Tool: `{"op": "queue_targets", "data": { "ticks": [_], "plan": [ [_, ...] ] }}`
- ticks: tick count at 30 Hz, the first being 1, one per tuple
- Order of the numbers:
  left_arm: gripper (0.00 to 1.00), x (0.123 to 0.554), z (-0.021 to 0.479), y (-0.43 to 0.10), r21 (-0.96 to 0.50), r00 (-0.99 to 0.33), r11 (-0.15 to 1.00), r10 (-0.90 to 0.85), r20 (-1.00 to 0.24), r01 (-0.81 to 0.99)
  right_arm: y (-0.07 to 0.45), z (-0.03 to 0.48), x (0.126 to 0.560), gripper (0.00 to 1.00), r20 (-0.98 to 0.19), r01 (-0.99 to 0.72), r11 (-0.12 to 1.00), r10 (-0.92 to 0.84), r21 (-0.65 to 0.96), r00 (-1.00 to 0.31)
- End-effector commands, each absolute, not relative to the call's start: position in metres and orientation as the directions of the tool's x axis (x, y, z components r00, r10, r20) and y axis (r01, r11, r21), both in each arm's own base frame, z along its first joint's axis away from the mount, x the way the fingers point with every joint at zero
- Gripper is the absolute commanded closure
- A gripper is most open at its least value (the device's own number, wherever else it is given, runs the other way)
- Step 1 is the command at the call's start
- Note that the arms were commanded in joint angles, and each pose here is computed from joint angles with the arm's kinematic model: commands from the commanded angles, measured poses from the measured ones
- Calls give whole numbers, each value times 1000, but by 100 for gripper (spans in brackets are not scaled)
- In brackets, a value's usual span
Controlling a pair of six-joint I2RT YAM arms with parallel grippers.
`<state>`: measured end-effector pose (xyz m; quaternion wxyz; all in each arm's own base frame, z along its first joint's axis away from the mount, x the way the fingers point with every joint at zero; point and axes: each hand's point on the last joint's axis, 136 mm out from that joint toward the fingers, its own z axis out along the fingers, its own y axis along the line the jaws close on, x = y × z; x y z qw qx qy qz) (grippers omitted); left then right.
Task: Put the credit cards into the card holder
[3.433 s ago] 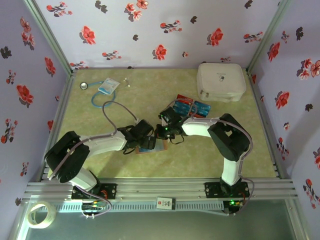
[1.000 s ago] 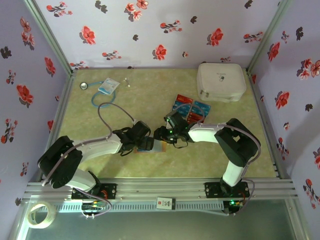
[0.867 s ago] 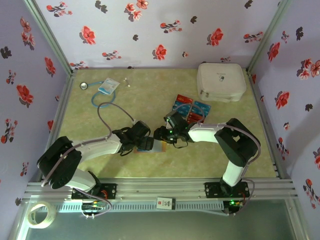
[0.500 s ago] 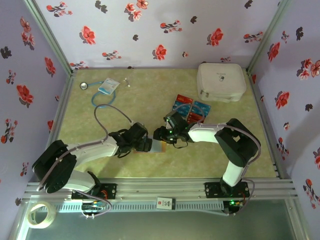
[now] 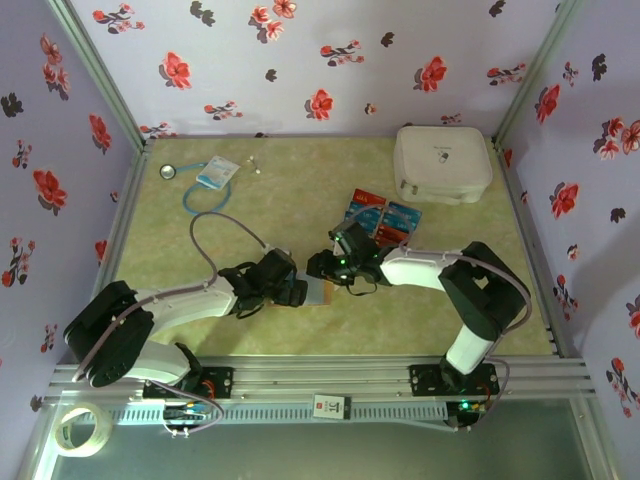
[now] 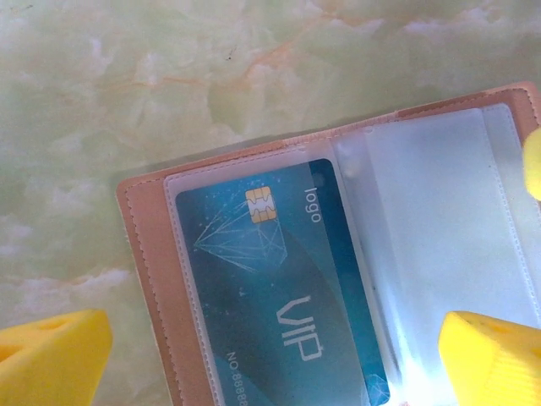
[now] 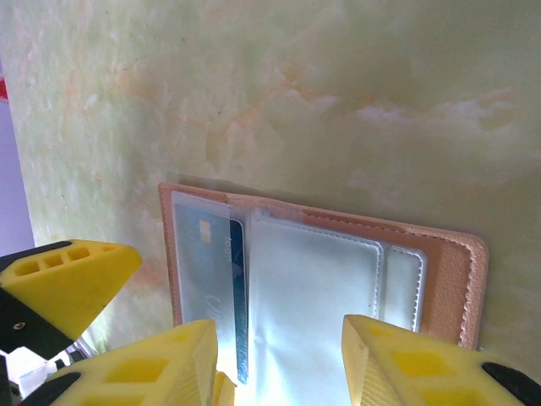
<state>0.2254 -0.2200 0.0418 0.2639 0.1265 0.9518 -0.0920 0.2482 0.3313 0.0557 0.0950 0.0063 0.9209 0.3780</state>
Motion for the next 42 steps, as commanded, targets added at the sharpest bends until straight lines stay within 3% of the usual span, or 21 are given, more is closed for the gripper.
{"op": "queue_targets", "data": {
  "ticks": [1, 30, 42],
  "plan": [
    [0, 222, 31, -218, -85, -829, 948, 221, -513, 305, 325, 57, 244, 58, -170, -36, 725, 112, 688, -979],
    [0, 219, 21, -203, -38, -838, 964, 208, -505, 262, 343, 50, 237, 57, -142, -41, 703, 86, 710, -986],
    [0, 224, 45, -204, -55, -814, 964, 189, -550, 261, 361, 64, 236, 57, -145, -72, 680, 51, 730, -988]
  ]
}}
